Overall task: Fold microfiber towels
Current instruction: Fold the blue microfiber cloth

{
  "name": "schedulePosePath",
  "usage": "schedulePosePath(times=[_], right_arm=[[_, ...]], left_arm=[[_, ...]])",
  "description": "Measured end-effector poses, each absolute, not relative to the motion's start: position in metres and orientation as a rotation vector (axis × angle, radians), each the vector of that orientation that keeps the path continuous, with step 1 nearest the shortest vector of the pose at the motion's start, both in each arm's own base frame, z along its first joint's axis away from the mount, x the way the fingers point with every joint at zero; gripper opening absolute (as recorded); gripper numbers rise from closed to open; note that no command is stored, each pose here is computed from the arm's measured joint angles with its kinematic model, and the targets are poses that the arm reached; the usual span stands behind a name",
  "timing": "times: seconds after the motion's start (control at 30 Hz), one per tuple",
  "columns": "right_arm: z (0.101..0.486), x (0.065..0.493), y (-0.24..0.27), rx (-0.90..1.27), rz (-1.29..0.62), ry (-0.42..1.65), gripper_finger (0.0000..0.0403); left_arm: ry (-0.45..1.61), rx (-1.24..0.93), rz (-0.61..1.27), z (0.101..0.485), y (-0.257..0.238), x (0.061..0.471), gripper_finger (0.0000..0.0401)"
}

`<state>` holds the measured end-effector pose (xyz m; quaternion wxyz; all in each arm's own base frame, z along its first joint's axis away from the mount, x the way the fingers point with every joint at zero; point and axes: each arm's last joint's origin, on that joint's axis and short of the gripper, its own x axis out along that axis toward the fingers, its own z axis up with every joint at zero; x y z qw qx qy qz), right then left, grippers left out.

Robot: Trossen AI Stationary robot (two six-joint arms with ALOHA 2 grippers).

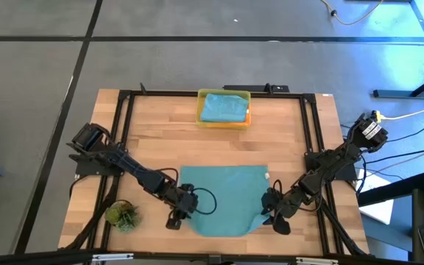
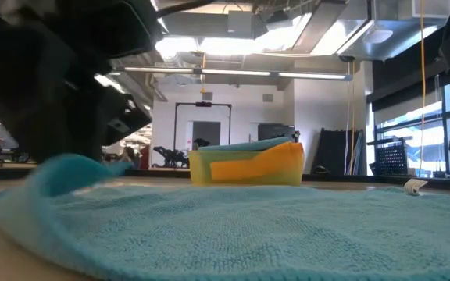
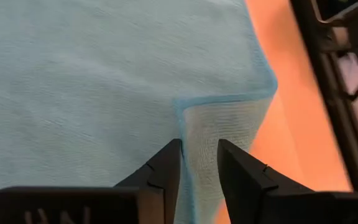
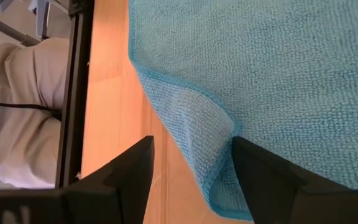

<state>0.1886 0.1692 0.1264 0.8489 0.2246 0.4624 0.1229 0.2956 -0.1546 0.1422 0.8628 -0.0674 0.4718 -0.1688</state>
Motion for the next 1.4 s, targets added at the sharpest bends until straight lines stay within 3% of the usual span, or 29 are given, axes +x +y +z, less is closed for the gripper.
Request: schedulePosePath(times=[0.53, 1.0, 1.4], right_arm=[[0.126, 0.187, 0.17, 0.483, 0.291, 1.006, 0.0217], [0.127, 0.182, 0.172, 0.612, 0.26, 1.085, 0.0217], [0.13, 0.183, 0.179, 0.539, 0.303, 0.98, 0.0214]], left_arm=[[0.966, -0.087, -0.324, 0.142, -0.165, 0.29, 0.0093], [0.953, -0.033, -0.327, 0.142, -0.165, 0.29, 0.0005], [0.946, -0.019, -0.299, 0.141, -0.164, 0.291, 0.0001]])
